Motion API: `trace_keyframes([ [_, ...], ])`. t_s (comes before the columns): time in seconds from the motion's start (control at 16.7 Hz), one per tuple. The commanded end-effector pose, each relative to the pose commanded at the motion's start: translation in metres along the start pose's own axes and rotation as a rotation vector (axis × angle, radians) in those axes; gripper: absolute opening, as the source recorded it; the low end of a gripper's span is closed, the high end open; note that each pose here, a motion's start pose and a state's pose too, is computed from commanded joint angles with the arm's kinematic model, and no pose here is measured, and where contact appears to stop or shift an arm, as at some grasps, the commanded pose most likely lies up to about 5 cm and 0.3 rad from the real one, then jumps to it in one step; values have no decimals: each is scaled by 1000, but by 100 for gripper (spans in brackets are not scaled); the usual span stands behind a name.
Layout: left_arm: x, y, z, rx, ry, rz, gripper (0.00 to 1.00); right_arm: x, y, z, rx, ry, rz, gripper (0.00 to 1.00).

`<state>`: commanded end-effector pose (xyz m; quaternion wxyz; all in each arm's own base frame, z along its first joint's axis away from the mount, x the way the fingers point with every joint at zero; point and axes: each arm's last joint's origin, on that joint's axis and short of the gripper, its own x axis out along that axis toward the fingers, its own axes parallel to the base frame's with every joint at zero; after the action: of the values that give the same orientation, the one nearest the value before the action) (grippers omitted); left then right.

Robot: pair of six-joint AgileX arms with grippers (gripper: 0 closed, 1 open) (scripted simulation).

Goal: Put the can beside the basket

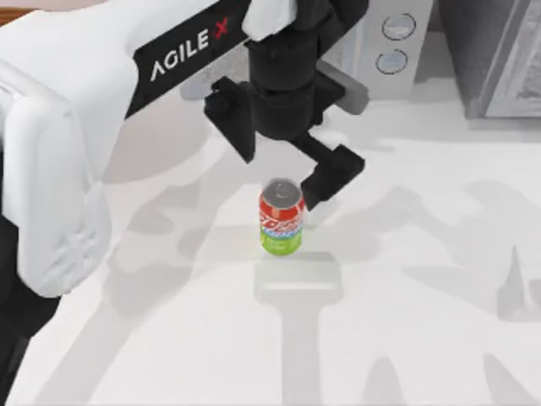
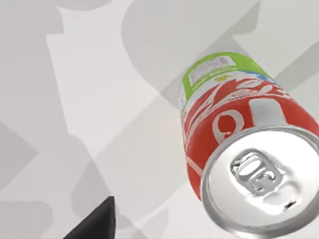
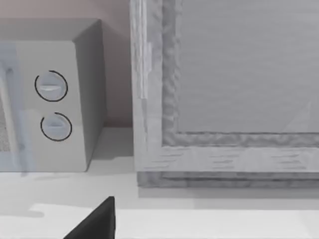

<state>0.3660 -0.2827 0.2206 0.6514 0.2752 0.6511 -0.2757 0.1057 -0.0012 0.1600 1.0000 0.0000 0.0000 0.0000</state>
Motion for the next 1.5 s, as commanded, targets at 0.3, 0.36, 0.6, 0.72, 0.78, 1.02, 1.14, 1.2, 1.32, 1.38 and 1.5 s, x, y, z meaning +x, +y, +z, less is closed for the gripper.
trace_keyframes([
  [0.3,26,-2,2,5,2,-1,100,0,0,0,0,0,0,100],
  [0.36,35,-2,2,5,2,-1,100,0,0,0,0,0,0,100],
  [0.6,60,-3,1,5,2,-1,100,0,0,0,0,0,0,100],
  [0.72,61,-3,0,5,2,-1,100,0,0,0,0,0,0,100],
  [0.78,61,-3,0,5,2,-1,100,0,0,0,0,0,0,100],
  [1.02,61,-3,0,5,2,-1,77,0,0,0,0,0,0,100],
  [1.14,61,-3,0,5,2,-1,62,0,0,0,0,0,0,100],
  [1.2,61,-3,0,5,2,-1,55,0,0,0,0,0,0,100],
  [1.32,61,-3,0,5,2,-1,40,0,0,0,0,0,0,100],
  [1.38,61,-3,0,5,2,-1,32,0,0,0,0,0,0,100],
  [1.5,61,-3,0,5,2,-1,17,0,0,0,0,0,0,100],
])
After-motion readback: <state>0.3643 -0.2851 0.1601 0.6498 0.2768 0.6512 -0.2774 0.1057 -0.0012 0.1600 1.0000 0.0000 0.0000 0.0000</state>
